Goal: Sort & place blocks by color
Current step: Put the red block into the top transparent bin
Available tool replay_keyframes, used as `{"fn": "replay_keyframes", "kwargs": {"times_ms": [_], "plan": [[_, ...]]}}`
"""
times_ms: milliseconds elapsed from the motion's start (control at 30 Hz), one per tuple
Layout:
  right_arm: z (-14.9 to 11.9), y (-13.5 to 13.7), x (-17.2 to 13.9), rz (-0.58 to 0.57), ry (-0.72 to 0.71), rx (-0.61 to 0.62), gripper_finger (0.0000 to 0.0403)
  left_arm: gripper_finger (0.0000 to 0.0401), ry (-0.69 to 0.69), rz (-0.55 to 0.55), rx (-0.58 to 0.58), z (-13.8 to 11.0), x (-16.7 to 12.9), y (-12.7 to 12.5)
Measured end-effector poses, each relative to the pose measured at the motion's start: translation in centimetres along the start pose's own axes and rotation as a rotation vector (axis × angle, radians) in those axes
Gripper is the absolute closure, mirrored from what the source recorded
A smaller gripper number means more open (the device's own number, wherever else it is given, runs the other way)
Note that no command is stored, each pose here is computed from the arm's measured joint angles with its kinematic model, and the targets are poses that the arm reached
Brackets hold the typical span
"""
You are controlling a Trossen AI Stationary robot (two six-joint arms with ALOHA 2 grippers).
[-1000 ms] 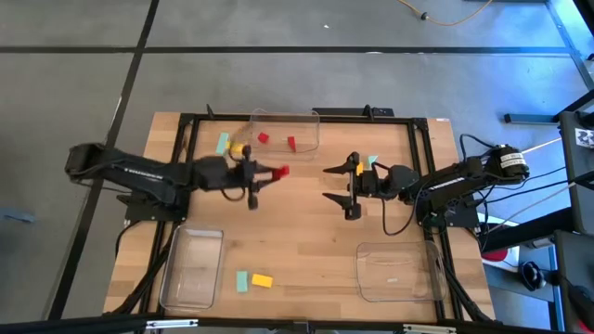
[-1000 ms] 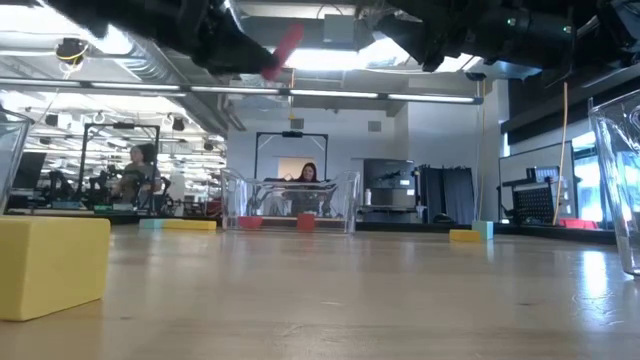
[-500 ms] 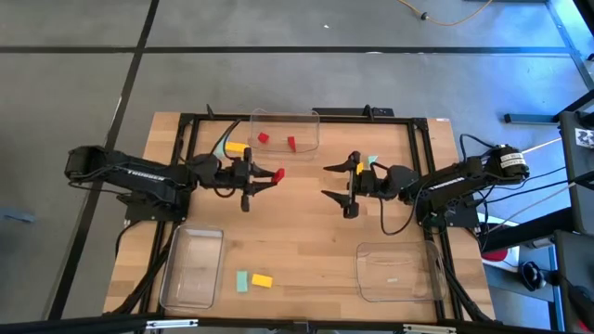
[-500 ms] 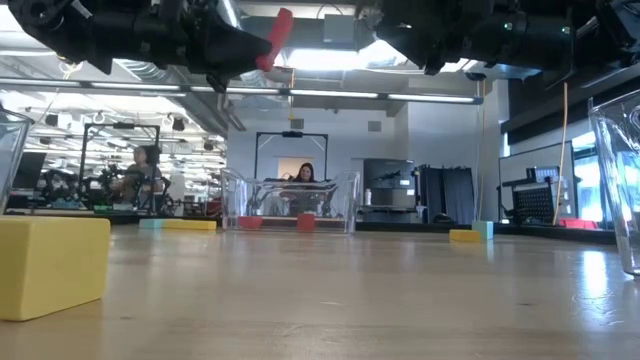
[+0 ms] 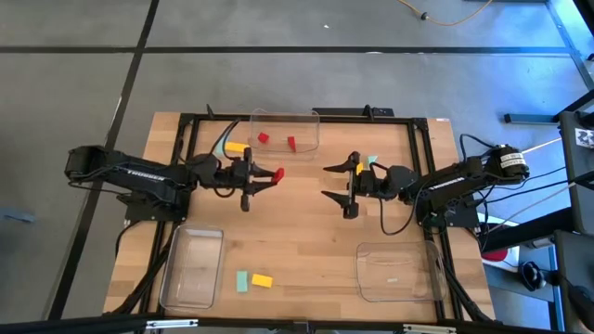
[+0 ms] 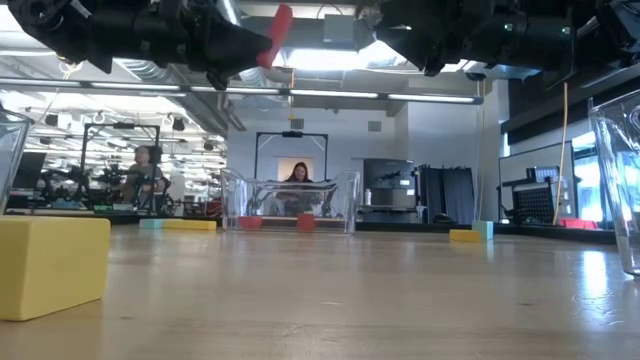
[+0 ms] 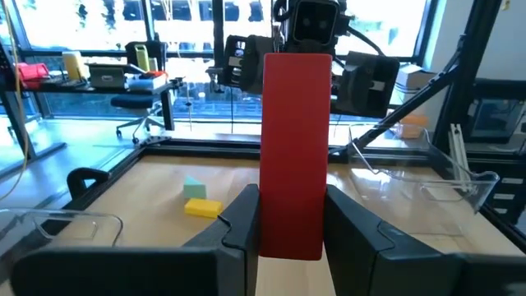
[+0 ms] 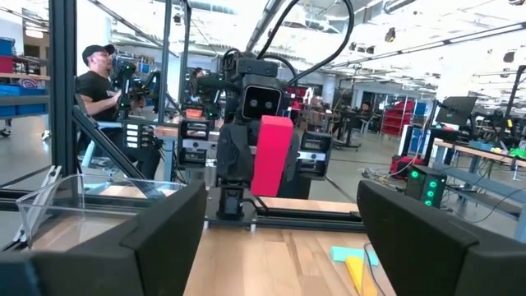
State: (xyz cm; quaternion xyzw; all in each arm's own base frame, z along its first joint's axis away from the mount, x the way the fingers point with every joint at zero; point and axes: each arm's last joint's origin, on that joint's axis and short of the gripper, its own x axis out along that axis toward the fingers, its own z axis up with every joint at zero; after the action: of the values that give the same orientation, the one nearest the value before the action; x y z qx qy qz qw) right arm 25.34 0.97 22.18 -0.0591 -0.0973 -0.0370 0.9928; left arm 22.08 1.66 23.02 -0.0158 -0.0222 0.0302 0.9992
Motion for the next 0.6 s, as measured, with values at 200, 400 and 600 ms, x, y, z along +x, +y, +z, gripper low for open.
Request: {"fn": "replay_keyframes", "kwargs": {"times_ms": [200, 400, 600], "plan": [[0.0, 0.0, 0.0, 0.000, 0.000, -0.002, 0.0084, 0.0312, 0.047, 0.165, -0.013, -0.6, 0.6, 1.0], [0.1, 0.0, 0.0, -0.002, -0.006, -0.009, 0.0084, 0.0312, 0.215, 0.367, -0.012, 0.6, 3.4, 5.2], [0.1, 0.0, 0.0, -0.002, -0.006, -0.026, 0.0084, 0.0312, 0.515, 0.565, -0.031, 1.7, 6.5, 11.9]]}}
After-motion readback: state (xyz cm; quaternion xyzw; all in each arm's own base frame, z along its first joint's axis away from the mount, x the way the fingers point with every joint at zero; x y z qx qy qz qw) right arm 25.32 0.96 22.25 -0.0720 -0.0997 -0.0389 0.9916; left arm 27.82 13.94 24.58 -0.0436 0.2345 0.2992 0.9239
